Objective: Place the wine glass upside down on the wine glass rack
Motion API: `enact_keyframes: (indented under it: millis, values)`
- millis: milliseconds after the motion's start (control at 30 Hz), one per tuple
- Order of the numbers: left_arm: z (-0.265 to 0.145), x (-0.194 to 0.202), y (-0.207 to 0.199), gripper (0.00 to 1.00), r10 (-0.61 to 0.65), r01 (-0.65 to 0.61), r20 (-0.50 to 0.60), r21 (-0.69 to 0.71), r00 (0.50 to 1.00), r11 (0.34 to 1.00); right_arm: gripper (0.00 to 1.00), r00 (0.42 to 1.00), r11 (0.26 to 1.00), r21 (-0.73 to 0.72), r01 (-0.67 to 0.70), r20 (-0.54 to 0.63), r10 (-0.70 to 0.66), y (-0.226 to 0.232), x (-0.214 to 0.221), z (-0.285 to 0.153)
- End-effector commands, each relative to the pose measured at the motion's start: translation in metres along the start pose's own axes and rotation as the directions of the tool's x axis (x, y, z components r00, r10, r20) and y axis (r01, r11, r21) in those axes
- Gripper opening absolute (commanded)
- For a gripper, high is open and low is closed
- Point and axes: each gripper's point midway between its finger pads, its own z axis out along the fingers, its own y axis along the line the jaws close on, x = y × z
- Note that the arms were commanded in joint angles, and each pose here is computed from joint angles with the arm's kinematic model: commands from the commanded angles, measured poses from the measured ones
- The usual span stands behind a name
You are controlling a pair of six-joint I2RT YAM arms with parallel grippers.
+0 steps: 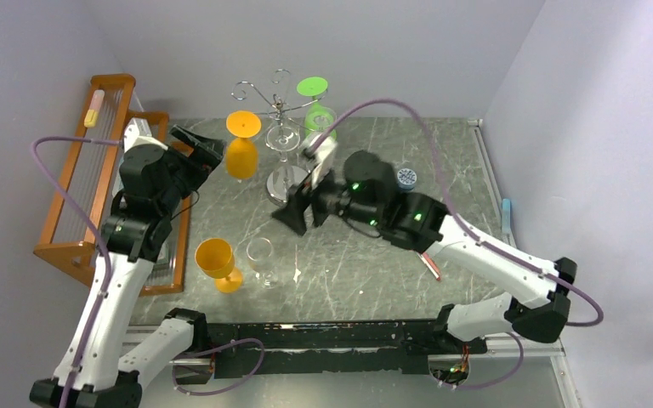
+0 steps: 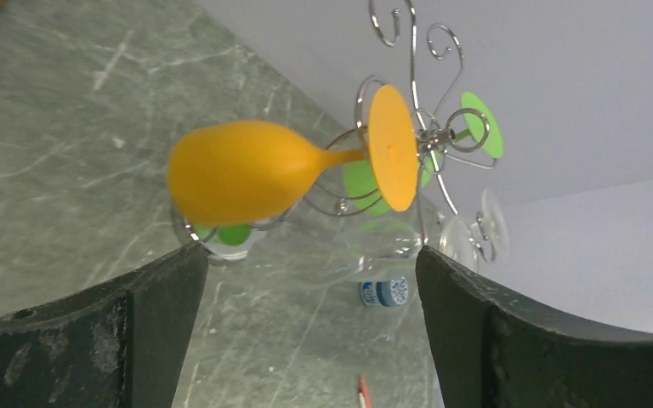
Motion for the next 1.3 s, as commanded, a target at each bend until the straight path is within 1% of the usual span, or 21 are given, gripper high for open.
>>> enact_keyframes:
  millis: [0, 67, 133, 233, 333, 433, 533, 667, 933, 1033, 1100, 1267]
  values:
    - [-0.027, -0.014, 0.033, 0.97, 0.170, -0.162, 0.059, -0.111, 0.984, 0.980, 0.72, 0.973, 0.979, -0.082, 0.188, -0.119, -0.197, 0.043, 0.035, 0.014]
    - [-0.039, -0.023, 0.031, 0.97, 0.224, -0.215, 0.083, -0.111, 0.971, 0.970, 0.72, 0.960, 0.968, -0.142, 0.205, -0.165, -0.227, 0.060, 0.053, 0.022]
    - [-0.048, -0.032, 0.028, 0.97, 0.285, -0.273, 0.102, -0.115, 0.953, 0.955, 0.69, 0.941, 0.952, -0.206, 0.228, -0.205, -0.269, 0.076, 0.072, 0.027]
    - [-0.061, -0.046, 0.024, 0.97, 0.344, -0.327, 0.126, -0.136, 0.931, 0.935, 0.64, 0.901, 0.928, -0.271, 0.254, -0.284, -0.329, 0.093, 0.105, 0.036]
    - [-0.071, -0.057, 0.018, 0.97, 0.372, -0.353, 0.145, -0.144, 0.917, 0.925, 0.59, 0.856, 0.927, -0.278, 0.253, -0.381, -0.348, 0.098, 0.138, 0.049]
    - [-0.076, -0.061, 0.012, 0.97, 0.378, -0.360, 0.157, -0.134, 0.912, 0.923, 0.55, 0.834, 0.945, -0.222, 0.240, -0.450, -0.318, 0.092, 0.157, 0.063]
    - [-0.078, -0.062, 0.010, 0.97, 0.376, -0.360, 0.163, -0.120, 0.912, 0.925, 0.53, 0.821, 0.959, -0.119, 0.256, -0.496, -0.281, 0.077, 0.164, 0.076]
    - [-0.078, -0.060, 0.011, 0.97, 0.369, -0.354, 0.163, -0.115, 0.915, 0.928, 0.50, 0.801, 0.962, -0.050, 0.269, -0.543, -0.252, 0.068, 0.172, 0.086]
    - [-0.076, -0.060, 0.011, 0.97, 0.369, -0.353, 0.162, -0.120, 0.915, 0.928, 0.46, 0.764, 0.965, -0.041, 0.260, -0.602, -0.232, 0.066, 0.192, 0.092]
    - [-0.075, -0.059, 0.013, 0.97, 0.364, -0.347, 0.162, -0.123, 0.917, 0.930, 0.44, 0.766, 0.967, -0.055, 0.250, -0.600, -0.232, 0.069, 0.193, 0.093]
    - [-0.075, -0.059, 0.014, 0.97, 0.359, -0.341, 0.163, -0.126, 0.919, 0.931, 0.41, 0.761, 0.966, -0.059, 0.250, -0.605, -0.234, 0.068, 0.198, 0.094]
    - [-0.075, -0.059, 0.017, 0.97, 0.338, -0.318, 0.170, -0.136, 0.926, 0.938, 0.24, 0.749, 0.963, -0.057, 0.262, -0.618, -0.240, 0.065, 0.207, 0.097]
